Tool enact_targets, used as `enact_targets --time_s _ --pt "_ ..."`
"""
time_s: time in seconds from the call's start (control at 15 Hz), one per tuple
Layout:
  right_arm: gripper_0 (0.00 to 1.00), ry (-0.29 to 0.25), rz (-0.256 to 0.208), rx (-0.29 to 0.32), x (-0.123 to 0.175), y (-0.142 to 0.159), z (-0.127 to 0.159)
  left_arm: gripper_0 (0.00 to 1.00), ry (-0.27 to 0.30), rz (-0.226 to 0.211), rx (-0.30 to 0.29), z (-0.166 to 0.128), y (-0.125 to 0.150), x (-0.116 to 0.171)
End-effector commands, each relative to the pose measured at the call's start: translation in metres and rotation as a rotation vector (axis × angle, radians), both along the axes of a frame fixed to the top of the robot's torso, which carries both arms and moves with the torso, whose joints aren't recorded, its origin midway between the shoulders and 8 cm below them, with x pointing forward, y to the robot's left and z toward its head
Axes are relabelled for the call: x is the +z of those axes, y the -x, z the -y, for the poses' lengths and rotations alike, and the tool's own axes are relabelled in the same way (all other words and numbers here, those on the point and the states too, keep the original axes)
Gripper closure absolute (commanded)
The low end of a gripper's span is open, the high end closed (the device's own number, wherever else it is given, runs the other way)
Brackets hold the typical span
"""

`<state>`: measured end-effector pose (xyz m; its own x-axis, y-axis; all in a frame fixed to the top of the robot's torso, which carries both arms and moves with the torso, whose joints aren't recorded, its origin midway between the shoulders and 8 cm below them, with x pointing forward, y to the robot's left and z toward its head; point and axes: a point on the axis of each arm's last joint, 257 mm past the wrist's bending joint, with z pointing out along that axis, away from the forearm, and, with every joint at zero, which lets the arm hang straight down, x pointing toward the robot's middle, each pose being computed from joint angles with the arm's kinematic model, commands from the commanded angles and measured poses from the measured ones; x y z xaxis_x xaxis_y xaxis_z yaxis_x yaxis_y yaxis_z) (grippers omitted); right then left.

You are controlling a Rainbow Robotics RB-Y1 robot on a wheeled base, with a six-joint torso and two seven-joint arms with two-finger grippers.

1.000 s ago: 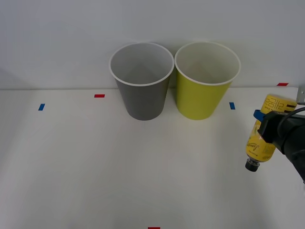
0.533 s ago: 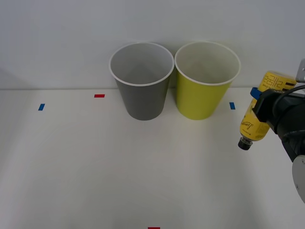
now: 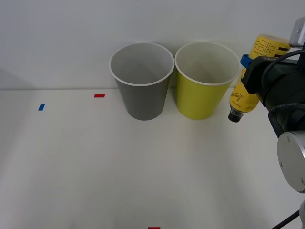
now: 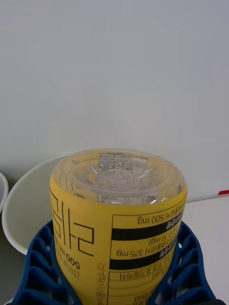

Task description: Put cans in the gray bin and PET bottles in the light green bin.

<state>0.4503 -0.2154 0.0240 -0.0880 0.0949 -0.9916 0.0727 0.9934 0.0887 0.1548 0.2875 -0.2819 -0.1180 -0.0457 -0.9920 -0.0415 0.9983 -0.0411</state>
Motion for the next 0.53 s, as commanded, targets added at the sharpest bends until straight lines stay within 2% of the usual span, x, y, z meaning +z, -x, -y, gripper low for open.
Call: enact_targets --time_s 0.07,0.2,0.53 --pt "1.00 0.019 0.080 0.051 0.037 -0.003 -0.020 0.00 0.000 0.000 0.000 0.000 0.000 0.000" --pt "1.00 0.016 0.148 0.103 0.068 -0.003 -0.040 0.00 0.000 0.000 0.000 0.000 0.000 0.000" --pt "1.00 0.054 0.186 0.104 0.089 -0.051 -0.056 0.00 0.000 0.000 0.000 0.000 0.000 0.000"
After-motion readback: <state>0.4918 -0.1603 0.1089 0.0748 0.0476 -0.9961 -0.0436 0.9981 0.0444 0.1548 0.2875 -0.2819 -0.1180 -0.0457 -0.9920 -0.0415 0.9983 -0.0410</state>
